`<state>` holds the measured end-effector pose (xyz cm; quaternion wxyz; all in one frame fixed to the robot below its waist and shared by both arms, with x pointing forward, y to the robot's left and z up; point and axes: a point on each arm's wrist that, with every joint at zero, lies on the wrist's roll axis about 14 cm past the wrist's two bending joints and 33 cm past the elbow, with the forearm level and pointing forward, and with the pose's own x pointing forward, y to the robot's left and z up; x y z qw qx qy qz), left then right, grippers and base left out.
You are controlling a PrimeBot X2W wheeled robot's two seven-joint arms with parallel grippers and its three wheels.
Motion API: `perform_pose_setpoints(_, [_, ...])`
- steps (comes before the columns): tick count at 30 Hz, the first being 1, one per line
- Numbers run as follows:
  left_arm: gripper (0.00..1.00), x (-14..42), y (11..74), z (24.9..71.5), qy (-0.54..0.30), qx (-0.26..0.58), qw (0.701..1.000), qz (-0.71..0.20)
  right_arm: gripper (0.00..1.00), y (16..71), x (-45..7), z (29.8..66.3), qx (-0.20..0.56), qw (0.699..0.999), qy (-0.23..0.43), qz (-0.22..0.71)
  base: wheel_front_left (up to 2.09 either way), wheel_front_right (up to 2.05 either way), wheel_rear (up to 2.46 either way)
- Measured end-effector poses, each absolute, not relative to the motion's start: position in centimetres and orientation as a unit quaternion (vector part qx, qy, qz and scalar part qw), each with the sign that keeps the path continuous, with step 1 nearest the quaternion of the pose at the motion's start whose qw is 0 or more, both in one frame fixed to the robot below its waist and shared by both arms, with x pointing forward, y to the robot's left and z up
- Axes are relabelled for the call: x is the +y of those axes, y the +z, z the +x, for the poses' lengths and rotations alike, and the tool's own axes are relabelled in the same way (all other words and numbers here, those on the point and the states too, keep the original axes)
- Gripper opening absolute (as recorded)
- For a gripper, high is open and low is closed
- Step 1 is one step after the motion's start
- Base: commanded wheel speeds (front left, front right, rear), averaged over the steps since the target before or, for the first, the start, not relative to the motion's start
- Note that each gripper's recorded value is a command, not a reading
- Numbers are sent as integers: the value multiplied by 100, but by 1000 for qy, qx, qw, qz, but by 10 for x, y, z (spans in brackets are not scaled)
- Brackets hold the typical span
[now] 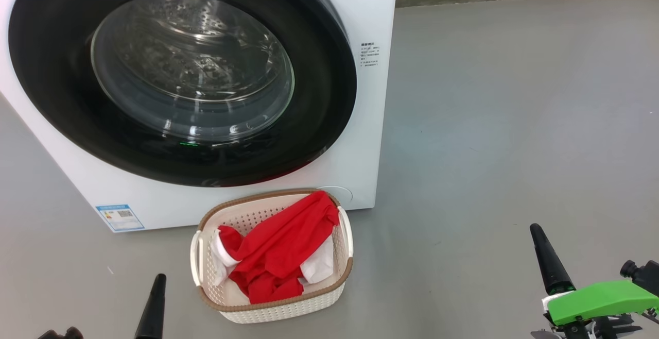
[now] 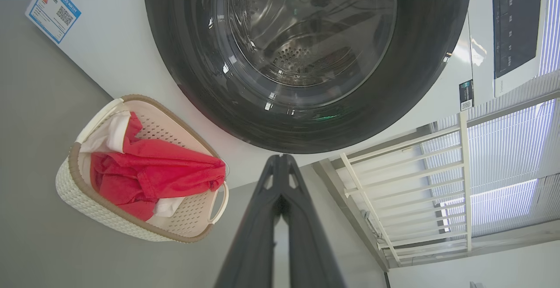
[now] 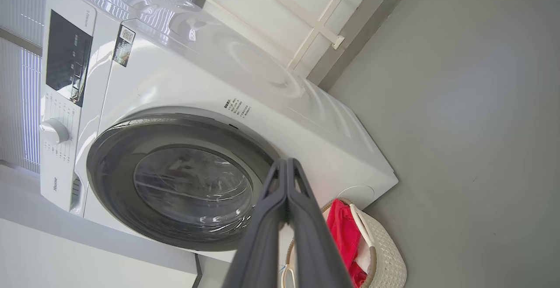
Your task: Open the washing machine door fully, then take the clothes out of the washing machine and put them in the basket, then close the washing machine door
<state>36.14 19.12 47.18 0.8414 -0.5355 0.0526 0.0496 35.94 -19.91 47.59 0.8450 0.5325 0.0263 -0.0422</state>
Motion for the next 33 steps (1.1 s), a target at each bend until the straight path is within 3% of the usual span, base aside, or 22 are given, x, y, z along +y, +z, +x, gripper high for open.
perform_pose_setpoints(33, [0, 188, 480, 374, 26, 42, 737, -674, 0, 479, -202, 372, 23, 737, -38, 674, 0, 0, 0])
